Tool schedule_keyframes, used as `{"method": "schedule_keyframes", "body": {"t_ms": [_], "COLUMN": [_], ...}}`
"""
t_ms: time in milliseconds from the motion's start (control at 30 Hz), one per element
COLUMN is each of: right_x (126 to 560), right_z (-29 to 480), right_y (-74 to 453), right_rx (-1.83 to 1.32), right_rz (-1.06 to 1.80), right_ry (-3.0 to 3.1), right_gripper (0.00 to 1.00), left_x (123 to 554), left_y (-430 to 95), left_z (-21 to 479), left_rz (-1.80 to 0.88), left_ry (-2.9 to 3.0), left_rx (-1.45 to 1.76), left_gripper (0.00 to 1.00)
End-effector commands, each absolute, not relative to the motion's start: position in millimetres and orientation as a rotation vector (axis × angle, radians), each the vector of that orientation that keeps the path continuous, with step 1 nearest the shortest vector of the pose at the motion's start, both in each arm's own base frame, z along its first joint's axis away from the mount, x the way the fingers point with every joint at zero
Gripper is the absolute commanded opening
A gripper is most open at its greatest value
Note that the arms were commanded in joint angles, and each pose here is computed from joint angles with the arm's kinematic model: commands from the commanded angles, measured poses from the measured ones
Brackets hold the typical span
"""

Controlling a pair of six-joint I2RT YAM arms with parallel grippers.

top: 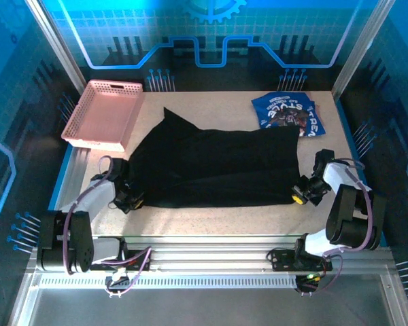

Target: Fold and stack the t-shirts

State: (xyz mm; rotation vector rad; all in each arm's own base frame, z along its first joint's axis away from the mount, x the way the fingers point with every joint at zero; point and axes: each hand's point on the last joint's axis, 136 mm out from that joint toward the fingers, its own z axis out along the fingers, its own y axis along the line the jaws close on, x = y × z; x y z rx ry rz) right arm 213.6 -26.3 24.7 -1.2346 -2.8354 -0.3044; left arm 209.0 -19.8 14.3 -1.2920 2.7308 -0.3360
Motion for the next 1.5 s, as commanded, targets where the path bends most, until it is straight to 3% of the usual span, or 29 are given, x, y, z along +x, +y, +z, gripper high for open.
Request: {"method": "schedule_keyframes", "body": {"t_ms": [0, 33, 100, 133, 167, 300, 467, 600, 800, 1067, 1467], "right_x": [189.9, 187.4, 185.3, 186.1, 188.1, 198.5, 212.1, 221.5, 236.1, 238.9, 234.6], "right_z": [28.8, 29.5, 33.0, 35.8, 40.6, 69.4, 97.6, 111.9, 133.4, 146.9, 145.6], "right_y": [-32.8, -32.7, -31.5, -29.6, -28.2, -15.1, 38.0, 76.7, 111.2, 132.0, 133.0], "right_rx": [-1.307, -1.312, -1.323, -1.331, -1.337, -1.22, -0.832, -0.442, -0.071, 0.088, 0.088], "right_rz": [-0.216, -0.211, -0.219, -0.238, -0.255, -0.333, -0.594, -0.663, -0.73, -0.793, -0.787], "right_ry": [-2.784, -2.784, -2.789, -2.795, -2.809, -2.929, -3.096, -3.211, -3.294, -3.331, -3.334], "right_gripper": [0.02, 0.08, 0.27, 0.39, 0.5, 0.68, 0.91, 0.97, 1.0, 1.0, 1.0], "left_x": [153.8, 154.3, 154.6, 156.2, 159.7, 186.4, 223.1, 232.1, 227.7, 254.3, 245.7], "left_y": [-15.1, -14.3, -12.0, -11.1, -10.1, -10.9, -54.7, -106.1, -115.8, -122.7, -116.7], "left_z": [7.9, 10.3, 14.5, 17.8, 24.1, 74.9, 122.6, 108.4, 64.7, 45.7, 33.5], "left_rz": [-0.202, -0.197, -0.181, -0.176, -0.169, -0.159, -0.415, -0.695, -0.691, -0.728, -0.64], "left_ry": [2.804, 2.786, 2.754, 2.746, 2.739, 2.672, 2.64, 2.681, 2.695, 2.62, 2.656], "left_rx": [-1.481, -1.476, -1.498, -1.503, -1.499, -1.373, -1.216, -1.266, -1.392, -1.444, -1.471], "left_gripper": [0.11, 0.21, 0.49, 0.54, 0.58, 0.71, 0.75, 0.72, 0.65, 0.54, 0.41]}}
